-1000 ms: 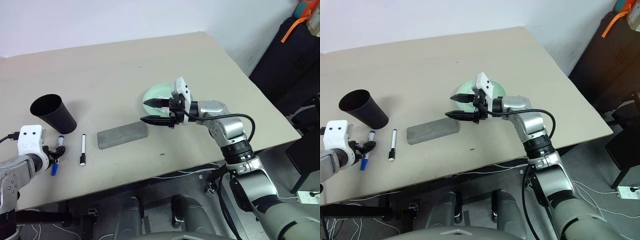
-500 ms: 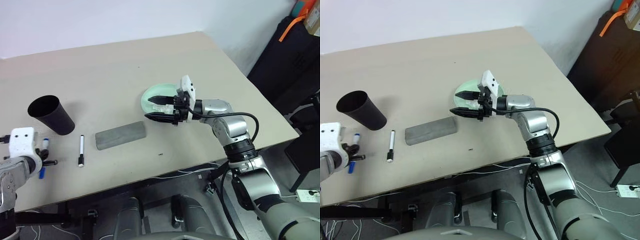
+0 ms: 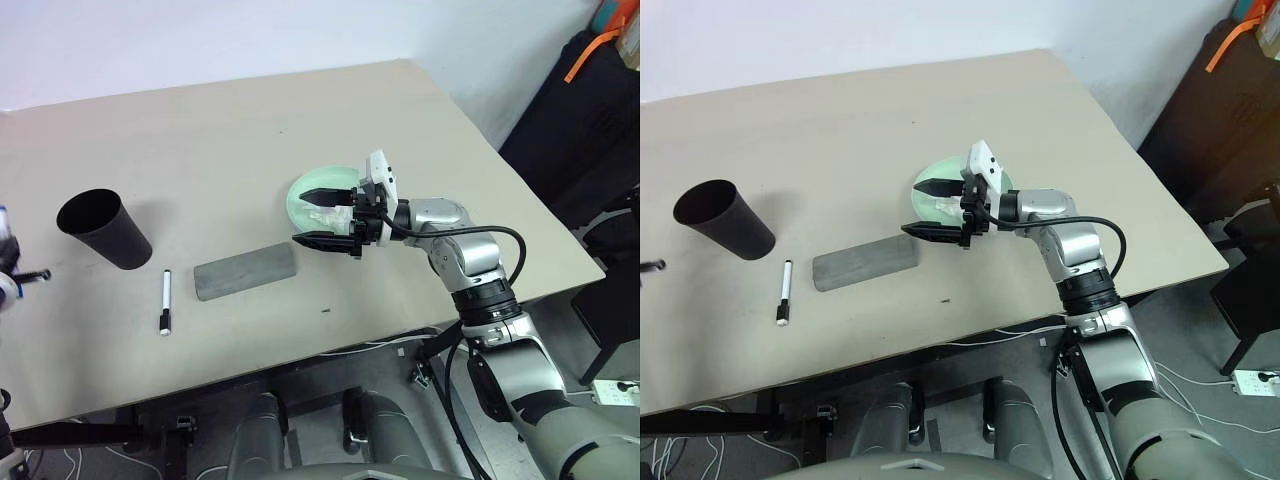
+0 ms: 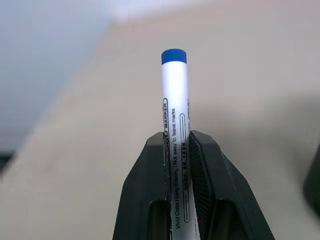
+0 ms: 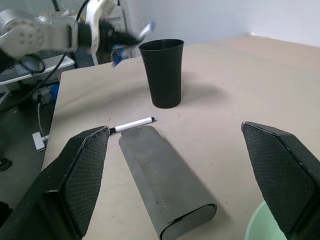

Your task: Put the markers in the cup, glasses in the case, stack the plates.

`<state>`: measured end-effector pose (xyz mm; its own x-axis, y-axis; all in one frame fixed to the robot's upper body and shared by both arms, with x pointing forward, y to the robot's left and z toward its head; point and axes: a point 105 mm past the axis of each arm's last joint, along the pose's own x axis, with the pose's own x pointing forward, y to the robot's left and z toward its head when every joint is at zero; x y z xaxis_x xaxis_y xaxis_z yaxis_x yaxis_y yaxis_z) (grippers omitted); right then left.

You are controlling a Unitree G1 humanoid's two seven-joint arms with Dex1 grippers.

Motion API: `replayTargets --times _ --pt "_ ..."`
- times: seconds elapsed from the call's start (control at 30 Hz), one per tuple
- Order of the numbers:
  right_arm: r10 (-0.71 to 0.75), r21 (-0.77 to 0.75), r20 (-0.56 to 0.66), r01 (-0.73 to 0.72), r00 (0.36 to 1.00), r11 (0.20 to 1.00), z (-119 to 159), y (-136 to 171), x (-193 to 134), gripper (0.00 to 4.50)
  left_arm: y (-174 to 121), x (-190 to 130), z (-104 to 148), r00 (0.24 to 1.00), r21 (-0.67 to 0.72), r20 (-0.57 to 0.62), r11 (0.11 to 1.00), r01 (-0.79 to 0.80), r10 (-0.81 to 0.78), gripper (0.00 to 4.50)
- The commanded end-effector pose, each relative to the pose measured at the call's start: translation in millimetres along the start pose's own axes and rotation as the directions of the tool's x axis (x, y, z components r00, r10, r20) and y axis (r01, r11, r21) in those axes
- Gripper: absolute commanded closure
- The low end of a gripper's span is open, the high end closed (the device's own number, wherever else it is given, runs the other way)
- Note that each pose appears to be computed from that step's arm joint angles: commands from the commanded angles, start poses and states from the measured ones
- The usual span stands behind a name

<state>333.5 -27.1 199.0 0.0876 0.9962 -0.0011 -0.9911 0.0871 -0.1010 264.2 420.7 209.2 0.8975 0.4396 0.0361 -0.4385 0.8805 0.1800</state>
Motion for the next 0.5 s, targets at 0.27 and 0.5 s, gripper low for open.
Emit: replayTargets --times 0.27,0.5 --pt "0.063 -0.039 0.012 -0.062 0.998 0.997 9 14 6 0.02 -17 -16 99 0.848 -0.032 0.491 0.968 0.248 -0.201 4.24" --pt "0.0 -0.053 0.011 0.001 1.0 0.999 7 8 7 0.02 -56 -9 97 0.76 -0.042 0.555 0.901 0.432 -0.338 4.24"
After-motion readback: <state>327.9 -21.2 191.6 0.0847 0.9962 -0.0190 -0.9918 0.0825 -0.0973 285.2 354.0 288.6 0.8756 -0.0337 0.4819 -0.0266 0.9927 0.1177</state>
